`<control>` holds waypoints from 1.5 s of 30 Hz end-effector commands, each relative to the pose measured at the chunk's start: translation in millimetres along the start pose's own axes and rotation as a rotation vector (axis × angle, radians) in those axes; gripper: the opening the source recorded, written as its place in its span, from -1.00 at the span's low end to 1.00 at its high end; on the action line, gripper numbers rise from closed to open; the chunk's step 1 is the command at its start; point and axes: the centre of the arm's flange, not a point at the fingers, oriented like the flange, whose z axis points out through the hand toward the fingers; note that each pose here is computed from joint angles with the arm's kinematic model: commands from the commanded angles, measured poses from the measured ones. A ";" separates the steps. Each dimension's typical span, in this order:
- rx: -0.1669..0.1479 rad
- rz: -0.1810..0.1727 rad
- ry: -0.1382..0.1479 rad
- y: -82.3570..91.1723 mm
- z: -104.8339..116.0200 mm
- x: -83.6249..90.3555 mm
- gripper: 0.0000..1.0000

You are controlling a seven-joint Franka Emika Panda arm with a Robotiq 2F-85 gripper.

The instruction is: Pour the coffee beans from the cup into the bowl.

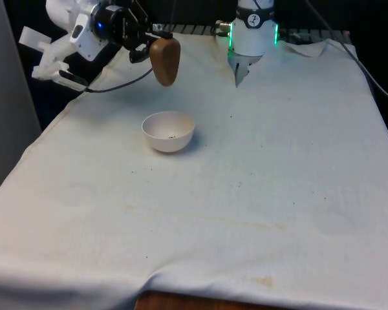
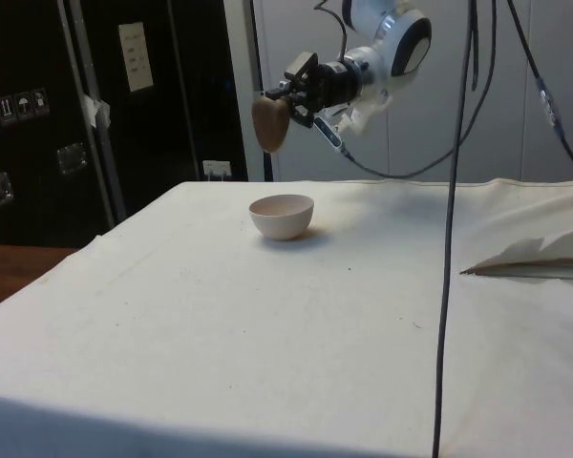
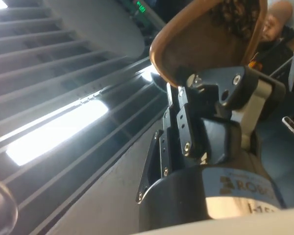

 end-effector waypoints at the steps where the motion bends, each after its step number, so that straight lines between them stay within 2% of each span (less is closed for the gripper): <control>1: 0.015 0.008 0.005 1.8 2.0 0.3 -0.99; 6: 0.047 0.015 0.012 7.5 3.4 -3.1 -0.99; 7: 0.036 0.008 0.007 6.0 3.0 -3.0 -0.99; 8: 0.052 0.016 0.011 8.1 3.8 -3.6 -0.99; 11: 0.075 0.019 0.017 10.5 3.7 -5.0 -0.99; 14: 0.095 0.021 0.021 12.5 4.2 -6.4 -0.99; 15: 0.085 0.015 0.017 11.9 4.4 -6.8 -0.99; 16: 0.100 0.022 0.022 12.9 4.0 -6.7 -0.99; 22: 0.126 0.012 0.016 9.1 6.2 -7.3 -0.99; 25: 0.141 0.019 0.020 4.9 6.7 -6.9 -0.99; 29: 0.155 0.021 0.020 5.0 6.4 -7.8 -0.99; 30: 0.148 0.011 0.014 5.0 6.5 -7.3 -0.99; 31: 0.162 0.022 0.019 5.0 6.3 -8.3 -0.99; 37: 0.174 0.021 0.018 5.1 6.9 -9.3 -0.99; 40: 0.169 0.014 0.013 4.9 7.3 -10.0 -0.99; 45: 0.177 0.019 0.014 4.9 7.4 -10.2 -0.99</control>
